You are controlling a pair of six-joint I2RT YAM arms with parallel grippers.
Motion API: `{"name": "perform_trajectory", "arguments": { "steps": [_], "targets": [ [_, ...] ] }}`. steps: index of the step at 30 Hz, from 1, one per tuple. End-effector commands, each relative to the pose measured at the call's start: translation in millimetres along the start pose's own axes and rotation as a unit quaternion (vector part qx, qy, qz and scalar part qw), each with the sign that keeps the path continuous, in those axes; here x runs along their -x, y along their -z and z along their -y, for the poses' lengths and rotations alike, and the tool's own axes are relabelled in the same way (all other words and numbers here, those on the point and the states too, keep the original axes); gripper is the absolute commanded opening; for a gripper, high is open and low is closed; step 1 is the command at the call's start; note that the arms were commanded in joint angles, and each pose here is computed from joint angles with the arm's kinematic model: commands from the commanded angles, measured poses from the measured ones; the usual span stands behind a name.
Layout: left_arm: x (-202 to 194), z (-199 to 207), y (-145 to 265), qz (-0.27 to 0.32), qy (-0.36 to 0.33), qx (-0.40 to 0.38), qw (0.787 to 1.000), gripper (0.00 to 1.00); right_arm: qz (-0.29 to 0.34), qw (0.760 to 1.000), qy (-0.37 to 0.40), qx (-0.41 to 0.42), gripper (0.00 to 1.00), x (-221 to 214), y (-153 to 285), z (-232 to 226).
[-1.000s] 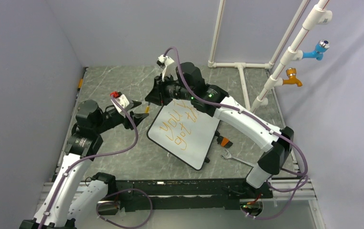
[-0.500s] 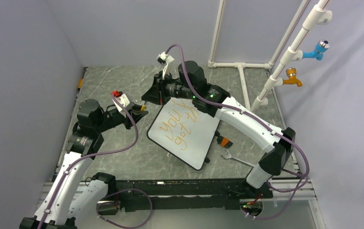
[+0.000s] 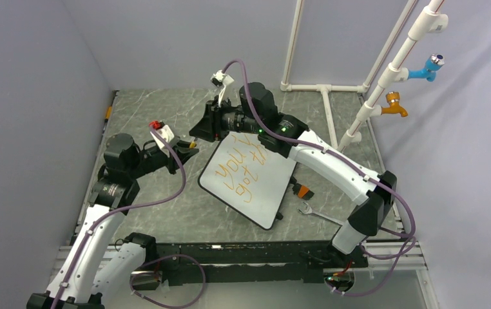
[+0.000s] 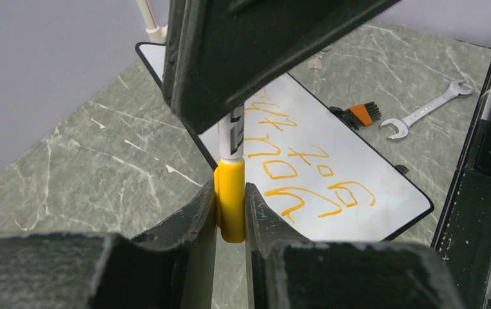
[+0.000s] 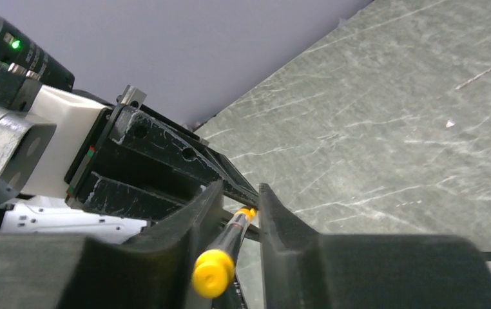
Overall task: Write a sentence on the whiteboard
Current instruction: Pass from the right arm to the left, then put down the whiteboard marker at the center of the board.
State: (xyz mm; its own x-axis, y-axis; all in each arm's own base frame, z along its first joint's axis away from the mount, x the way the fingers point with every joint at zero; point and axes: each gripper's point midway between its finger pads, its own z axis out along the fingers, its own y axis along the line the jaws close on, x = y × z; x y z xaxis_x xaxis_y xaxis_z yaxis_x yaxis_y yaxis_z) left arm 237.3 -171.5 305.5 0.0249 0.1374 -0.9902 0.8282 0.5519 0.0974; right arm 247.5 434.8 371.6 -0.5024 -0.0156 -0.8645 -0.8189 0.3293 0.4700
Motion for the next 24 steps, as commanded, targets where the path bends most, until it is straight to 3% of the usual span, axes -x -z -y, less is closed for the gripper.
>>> {"name": "perform_trajectory", "arguments": {
  "steps": [1, 4, 6, 11, 16, 24],
  "targets": [
    [26, 0, 4, 0.034, -0.019, 0.006, 0.999, 0.00, 0.008, 1.000, 0.002, 0.002, 0.43, 8, -3, -6],
    [25, -3, 6, 0.033, -0.010, 0.021, 0.999, 0.00, 0.015, 1.000, 0.011, -0.010, 0.73, 15, 0, -4],
    [25, -3, 7, 0.035, -0.004, 0.027, 0.999, 0.00, 0.022, 0.999, 0.019, -0.020, 0.98, 22, 4, -4],
    [11, -8, 10, 0.022, 0.032, 0.057, 0.998, 0.00, 0.050, 0.997, 0.039, -0.046, 1.00, 44, 18, -5],
    [-19, -12, 21, 0.003, 0.116, 0.120, 0.986, 0.00, 0.091, 0.991, 0.062, -0.073, 1.00, 67, 40, -7],
    [-69, -18, 55, -0.021, 0.225, 0.246, 0.943, 0.00, 0.122, 0.982, 0.079, -0.119, 1.00, 72, 62, 6]
  ]
}}
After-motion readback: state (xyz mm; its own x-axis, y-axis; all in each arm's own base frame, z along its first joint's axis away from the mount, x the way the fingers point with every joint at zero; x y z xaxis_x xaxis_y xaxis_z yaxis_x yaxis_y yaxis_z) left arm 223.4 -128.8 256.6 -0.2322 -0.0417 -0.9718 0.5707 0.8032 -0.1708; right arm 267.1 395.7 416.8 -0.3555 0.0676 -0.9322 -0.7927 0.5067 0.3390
